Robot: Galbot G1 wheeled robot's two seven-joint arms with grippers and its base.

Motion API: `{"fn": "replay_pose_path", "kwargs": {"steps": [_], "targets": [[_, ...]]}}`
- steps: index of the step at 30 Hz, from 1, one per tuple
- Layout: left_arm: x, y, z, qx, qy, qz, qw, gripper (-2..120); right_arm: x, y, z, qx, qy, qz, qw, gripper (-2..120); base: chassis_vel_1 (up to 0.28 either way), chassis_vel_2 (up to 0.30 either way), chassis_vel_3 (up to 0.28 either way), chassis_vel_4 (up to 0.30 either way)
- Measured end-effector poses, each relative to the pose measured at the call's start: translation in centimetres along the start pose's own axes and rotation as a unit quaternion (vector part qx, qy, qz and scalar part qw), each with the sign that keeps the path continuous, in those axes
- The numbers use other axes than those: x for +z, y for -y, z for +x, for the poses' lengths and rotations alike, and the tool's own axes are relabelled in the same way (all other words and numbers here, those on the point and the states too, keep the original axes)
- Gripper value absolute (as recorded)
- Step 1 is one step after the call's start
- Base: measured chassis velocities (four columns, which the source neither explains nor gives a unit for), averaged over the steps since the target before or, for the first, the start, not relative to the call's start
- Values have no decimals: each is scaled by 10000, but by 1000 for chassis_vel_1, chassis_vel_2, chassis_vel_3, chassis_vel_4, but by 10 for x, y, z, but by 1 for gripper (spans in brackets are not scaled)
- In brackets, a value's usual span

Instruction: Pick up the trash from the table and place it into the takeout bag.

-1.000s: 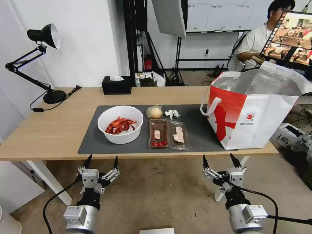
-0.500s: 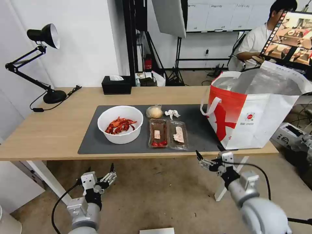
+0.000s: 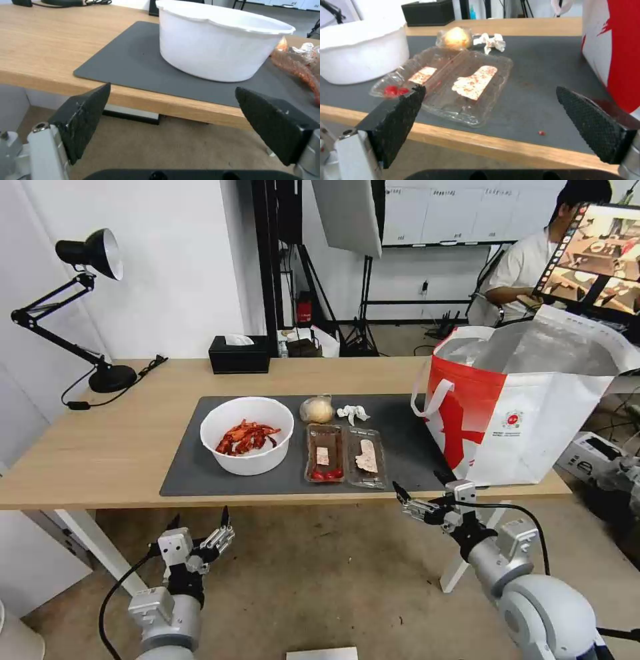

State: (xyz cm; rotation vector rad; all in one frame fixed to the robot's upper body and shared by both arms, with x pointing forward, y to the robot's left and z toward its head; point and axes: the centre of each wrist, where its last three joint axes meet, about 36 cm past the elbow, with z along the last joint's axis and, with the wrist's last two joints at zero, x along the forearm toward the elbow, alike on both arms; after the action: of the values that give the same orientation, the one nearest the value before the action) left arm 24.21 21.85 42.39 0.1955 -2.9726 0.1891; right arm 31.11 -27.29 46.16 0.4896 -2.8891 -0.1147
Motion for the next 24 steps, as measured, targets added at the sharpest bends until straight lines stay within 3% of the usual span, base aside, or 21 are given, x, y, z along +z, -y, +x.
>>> {"fn": "replay_pose_path", "kwargs": {"steps": [12, 15, 16, 18, 19, 22, 23, 24], "targets": [[-4, -1, 1, 11, 63, 18, 10000, 100, 1, -2, 0, -15, 40, -370, 9993, 100, 0, 0, 0, 0], [-4, -1, 0, 16, 86, 38, 10000, 100, -6, -10, -4, -45, 212, -1502, 9884, 100, 0, 0, 0, 0], [-4, -1, 0, 16, 86, 38, 10000, 100, -6, -10, -4, -45, 212, -1502, 9884, 100, 0, 0, 0, 0], [-4, -1, 0, 8, 134, 47, 9999, 100, -20, -18, -8, -57, 293, -2666, 9633, 100, 0, 0, 0, 0], [-4, -1, 0, 8, 134, 47, 9999, 100, -20, -18, -8, -57, 293, -2666, 9633, 100, 0, 0, 0, 0], [-3, -2, 0, 8, 123, 54, 9999, 100, -42, -21, -15, 8, 122, -4323, 9017, 100, 0, 0, 0, 0], [-3, -2, 0, 8, 123, 54, 9999, 100, -42, -21, -15, 8, 122, -4323, 9017, 100, 0, 0, 0, 0], [-2, -2, 0, 10, 110, 54, 9999, 100, -46, -21, -16, 10, 16, -4741, 8805, 100, 0, 0, 0, 0]]}}
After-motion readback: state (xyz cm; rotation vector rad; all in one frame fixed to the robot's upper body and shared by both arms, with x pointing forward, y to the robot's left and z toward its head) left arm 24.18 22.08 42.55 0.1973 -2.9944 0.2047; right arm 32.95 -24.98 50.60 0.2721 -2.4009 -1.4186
